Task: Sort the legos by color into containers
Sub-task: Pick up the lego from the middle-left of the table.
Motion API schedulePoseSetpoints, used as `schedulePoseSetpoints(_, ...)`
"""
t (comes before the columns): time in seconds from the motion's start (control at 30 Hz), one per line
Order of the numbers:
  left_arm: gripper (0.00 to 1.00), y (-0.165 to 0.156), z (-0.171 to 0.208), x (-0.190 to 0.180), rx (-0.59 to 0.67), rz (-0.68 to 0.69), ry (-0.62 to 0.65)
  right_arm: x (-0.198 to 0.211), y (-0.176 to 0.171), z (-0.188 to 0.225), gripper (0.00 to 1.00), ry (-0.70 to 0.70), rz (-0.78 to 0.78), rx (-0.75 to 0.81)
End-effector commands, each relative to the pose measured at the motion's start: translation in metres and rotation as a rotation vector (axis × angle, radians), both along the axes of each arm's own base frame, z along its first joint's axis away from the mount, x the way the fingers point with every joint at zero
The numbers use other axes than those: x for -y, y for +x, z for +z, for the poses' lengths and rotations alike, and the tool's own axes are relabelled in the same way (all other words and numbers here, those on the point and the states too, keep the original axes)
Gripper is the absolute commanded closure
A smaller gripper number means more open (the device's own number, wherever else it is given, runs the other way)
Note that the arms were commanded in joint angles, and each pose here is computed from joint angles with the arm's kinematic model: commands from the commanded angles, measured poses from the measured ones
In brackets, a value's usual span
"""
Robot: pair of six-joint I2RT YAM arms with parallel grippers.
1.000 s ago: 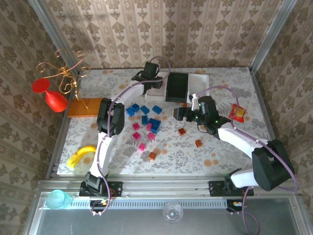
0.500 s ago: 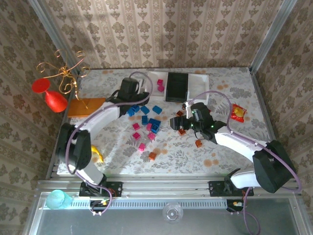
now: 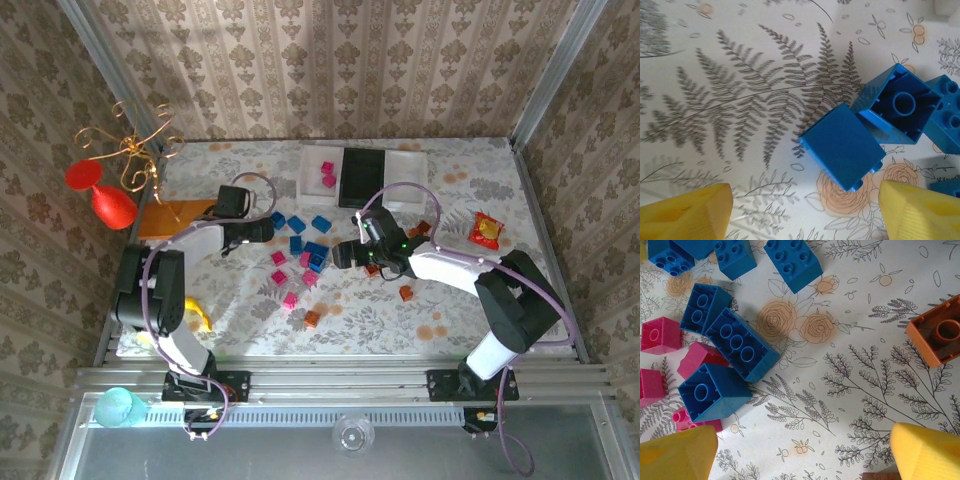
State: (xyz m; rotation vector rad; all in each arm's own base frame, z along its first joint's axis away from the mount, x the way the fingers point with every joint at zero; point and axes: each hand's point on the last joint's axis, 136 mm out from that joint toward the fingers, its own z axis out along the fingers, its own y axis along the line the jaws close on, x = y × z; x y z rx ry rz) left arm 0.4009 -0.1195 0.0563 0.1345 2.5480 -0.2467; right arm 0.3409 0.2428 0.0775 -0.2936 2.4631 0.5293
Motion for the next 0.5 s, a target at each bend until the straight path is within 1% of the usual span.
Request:
schedulePoseSetpoints(0.0, 0.21, 0.007, 0.000, 0.009, -0.016, -0.027, -0.023, 0.001, 0.003, 0.004, 0.09, -0.001, -0.035, -0.004)
schedulePoseSetpoints(0.13, 0.23, 0.015, -0.007, 0.010, -0.028, -0.028, -0.006, 0.006, 0.002, 0.004, 0.09, -0.016, -0.047, -0.002)
schedulePoseSetpoints(0.33, 0.30, 0.024, -0.020, 0.006, -0.055, -0.020, 0.033, 0.009, 0.002, 0.003, 0.09, -0.027, -0.058, -0.001)
schedulePoseSetpoints(0.47, 0.33, 0.031, -0.026, 0.007, -0.064, -0.013, 0.027, 0.009, 0.002, 0.002, 0.08, -0.029, -0.057, -0.003)
